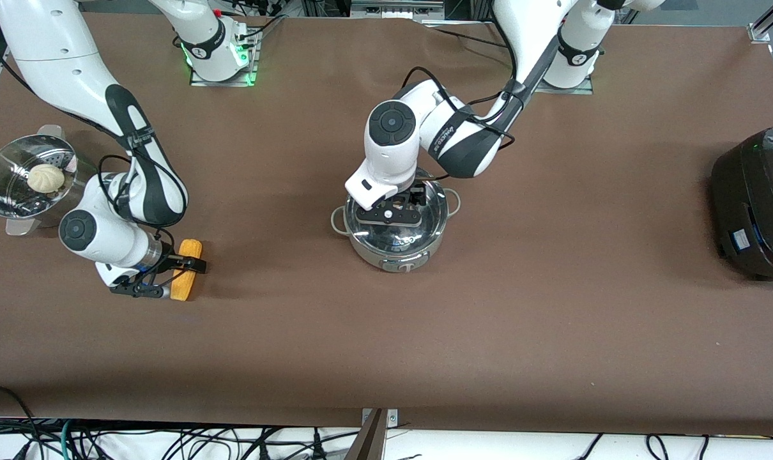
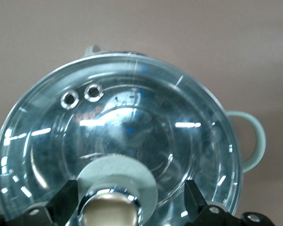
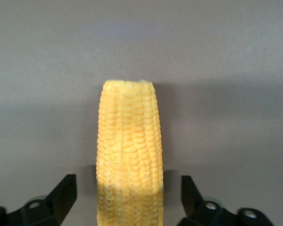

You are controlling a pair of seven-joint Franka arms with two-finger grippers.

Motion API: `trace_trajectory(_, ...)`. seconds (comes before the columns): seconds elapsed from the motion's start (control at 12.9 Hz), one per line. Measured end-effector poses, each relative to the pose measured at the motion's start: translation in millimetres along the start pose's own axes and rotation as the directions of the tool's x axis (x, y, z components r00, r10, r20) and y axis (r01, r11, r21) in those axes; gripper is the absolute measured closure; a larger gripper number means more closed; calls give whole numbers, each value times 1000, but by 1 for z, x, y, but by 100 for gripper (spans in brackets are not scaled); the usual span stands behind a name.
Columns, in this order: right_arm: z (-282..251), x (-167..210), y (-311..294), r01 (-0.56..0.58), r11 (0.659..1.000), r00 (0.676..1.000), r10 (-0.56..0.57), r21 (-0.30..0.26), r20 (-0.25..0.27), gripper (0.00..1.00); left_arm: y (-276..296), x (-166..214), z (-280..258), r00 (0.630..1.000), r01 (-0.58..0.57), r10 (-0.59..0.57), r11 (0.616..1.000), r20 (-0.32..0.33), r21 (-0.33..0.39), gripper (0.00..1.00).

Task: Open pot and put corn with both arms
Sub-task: 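Grasp the lid knob with the left gripper while the right gripper grasps the corn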

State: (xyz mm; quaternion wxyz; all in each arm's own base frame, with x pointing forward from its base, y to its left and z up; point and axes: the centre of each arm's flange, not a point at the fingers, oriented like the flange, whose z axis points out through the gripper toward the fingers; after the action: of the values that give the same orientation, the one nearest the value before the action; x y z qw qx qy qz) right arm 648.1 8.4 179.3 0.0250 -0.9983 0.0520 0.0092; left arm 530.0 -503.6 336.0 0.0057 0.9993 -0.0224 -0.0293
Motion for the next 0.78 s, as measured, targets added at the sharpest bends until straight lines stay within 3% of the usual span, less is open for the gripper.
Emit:
trace_trajectory(0.23, 2, -2, 1, -1, 1000, 1000, 1, -1, -1, 47, -3, -5, -6, 1000, -16, 15, 1000, 24, 24, 12)
trace_trajectory(0.31, 2, -2, 1, 0, 1000, 1000, 0, -1, -2, 54, -3, -5, -7, 999, -28, 28, 999, 24, 23, 21)
trace_trajectory(0.47, -1, -1, -6, 10, 1000, 1000, -10, 2, -11, 55, -5, -3, -9, 999, -46, 45, 999, 20, 22, 47)
trace_trajectory(0.78, -70, 3, -54, 63, 997, 998, -62, 36, -27, 55, -5, -2, -11, 998, -52, 52, 998, 19, 20, 50)
